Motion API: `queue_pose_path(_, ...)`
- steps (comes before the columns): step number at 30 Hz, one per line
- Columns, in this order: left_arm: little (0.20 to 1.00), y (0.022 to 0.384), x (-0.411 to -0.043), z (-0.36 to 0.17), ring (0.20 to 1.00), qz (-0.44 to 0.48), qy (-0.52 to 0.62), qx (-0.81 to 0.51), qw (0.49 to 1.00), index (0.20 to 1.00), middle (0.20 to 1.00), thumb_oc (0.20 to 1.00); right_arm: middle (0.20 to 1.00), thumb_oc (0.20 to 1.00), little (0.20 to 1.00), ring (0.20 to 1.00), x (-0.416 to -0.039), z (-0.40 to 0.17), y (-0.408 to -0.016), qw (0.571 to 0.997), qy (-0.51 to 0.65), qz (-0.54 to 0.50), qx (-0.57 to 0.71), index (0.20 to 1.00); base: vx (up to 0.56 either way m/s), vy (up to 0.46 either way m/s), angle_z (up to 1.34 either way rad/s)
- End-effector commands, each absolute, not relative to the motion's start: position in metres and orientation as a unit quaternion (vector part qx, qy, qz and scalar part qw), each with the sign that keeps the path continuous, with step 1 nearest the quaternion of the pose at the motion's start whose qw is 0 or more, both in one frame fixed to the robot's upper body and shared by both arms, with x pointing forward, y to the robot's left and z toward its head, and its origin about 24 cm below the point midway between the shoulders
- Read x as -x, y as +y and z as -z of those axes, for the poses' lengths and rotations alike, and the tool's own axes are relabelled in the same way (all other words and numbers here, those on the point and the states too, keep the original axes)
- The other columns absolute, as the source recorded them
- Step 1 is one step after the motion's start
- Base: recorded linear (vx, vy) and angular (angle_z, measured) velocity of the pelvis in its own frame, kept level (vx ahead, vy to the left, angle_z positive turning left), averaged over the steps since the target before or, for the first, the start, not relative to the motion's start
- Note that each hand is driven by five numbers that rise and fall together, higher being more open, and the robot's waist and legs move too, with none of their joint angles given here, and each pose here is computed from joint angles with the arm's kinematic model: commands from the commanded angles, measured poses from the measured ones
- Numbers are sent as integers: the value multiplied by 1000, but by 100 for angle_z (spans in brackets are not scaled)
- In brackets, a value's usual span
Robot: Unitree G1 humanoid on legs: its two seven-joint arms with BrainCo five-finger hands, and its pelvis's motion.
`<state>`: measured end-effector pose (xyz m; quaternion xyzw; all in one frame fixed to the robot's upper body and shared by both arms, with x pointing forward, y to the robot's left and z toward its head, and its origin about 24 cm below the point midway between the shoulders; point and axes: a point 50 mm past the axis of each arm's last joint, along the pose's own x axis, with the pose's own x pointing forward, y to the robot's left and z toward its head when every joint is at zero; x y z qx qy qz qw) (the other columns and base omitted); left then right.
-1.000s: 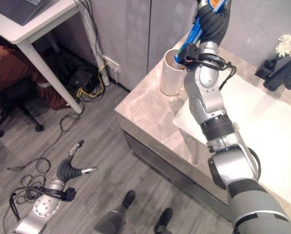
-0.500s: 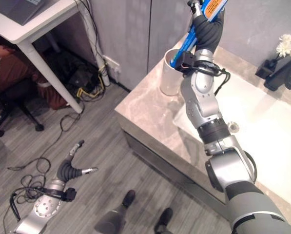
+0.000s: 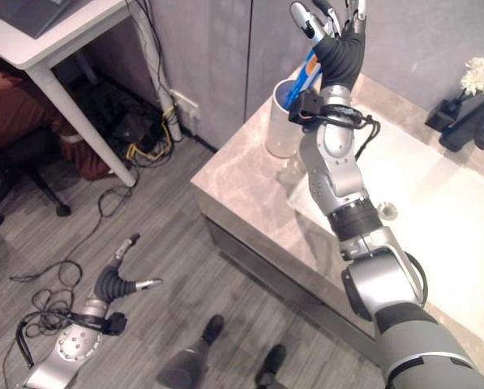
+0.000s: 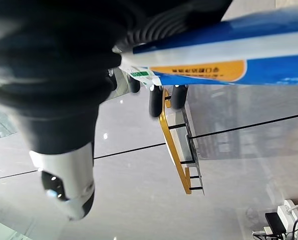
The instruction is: Put brush and paste in cup on sink, flatten towel.
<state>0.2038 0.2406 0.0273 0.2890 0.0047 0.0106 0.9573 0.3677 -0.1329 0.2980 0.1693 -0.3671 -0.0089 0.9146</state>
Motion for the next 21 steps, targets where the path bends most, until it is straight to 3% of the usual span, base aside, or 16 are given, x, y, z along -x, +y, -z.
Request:
queue_pose_path(1, 1000, 239, -204, -43, 1000, -14, -42, -283, 958, 1000, 1000, 1000, 1000, 1000, 1000, 1000, -352, -334, -137, 883, -444, -7, -153, 1000, 0, 0, 0)
queue_pose_path(13, 1000, 239, -208, -43, 1000, -11, -46, -313, 949, 1000, 1000, 1000, 1000, 1000, 1000, 1000, -333, -350, -149, 855, -500, 24, -137, 1000, -2, -6, -4)
queue_pose_path(21, 1000, 237, -208, -53, 1000, 28, -73, -377, 923, 1000, 1000, 1000, 1000, 1000, 1000, 1000, -293, -359, -184, 803, -587, 88, -46, 1000, -17, 2, -10)
